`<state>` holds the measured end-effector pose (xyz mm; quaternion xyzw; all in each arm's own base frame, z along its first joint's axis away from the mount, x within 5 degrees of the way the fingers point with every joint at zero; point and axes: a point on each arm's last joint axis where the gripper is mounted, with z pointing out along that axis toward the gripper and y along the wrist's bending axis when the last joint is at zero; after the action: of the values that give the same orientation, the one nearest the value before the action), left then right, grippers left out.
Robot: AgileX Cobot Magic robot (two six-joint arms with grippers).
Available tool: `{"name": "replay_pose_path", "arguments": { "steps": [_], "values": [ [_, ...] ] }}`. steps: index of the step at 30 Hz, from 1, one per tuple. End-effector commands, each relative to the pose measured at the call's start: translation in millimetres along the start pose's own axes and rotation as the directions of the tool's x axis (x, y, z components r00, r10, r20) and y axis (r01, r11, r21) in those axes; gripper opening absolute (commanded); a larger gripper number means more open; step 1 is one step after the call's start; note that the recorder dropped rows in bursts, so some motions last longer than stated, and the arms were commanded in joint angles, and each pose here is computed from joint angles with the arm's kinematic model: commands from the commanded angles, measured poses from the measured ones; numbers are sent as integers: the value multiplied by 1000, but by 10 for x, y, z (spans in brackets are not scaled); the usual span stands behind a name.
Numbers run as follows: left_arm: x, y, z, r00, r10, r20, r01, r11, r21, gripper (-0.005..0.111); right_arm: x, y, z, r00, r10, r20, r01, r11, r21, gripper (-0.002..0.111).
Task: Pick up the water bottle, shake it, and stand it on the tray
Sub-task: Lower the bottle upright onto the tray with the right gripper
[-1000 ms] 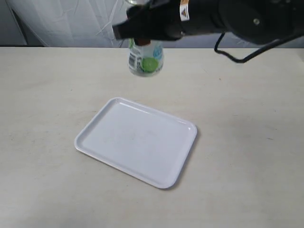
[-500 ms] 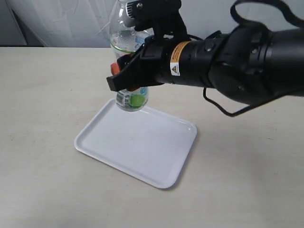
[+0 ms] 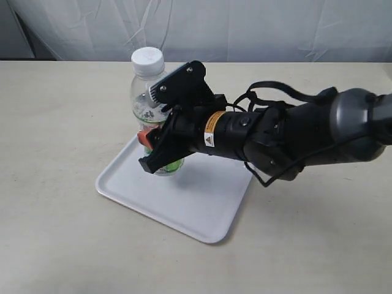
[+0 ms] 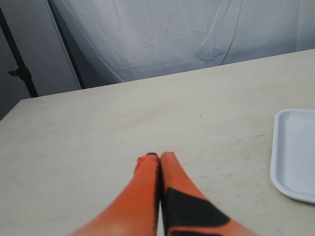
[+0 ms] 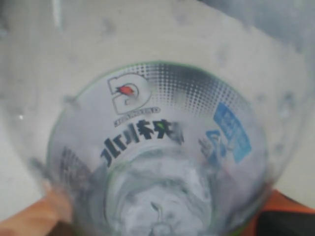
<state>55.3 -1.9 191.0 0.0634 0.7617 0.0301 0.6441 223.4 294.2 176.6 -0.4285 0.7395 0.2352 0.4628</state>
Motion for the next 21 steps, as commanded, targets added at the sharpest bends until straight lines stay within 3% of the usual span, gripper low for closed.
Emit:
{"name": "replay_pose_path", "arguments": {
  "steps": [1, 21],
  "values": [
    [2, 0, 0, 1000, 1, 10, -1, 1000, -1, 0, 44, -73, 107, 997, 15, 72, -19, 998, 63, -1],
    [2, 0, 0, 1000, 1, 10, -1, 1000, -1, 0, 240, -73, 245, 999, -43, 27, 41, 997, 69, -1]
  ]
}}
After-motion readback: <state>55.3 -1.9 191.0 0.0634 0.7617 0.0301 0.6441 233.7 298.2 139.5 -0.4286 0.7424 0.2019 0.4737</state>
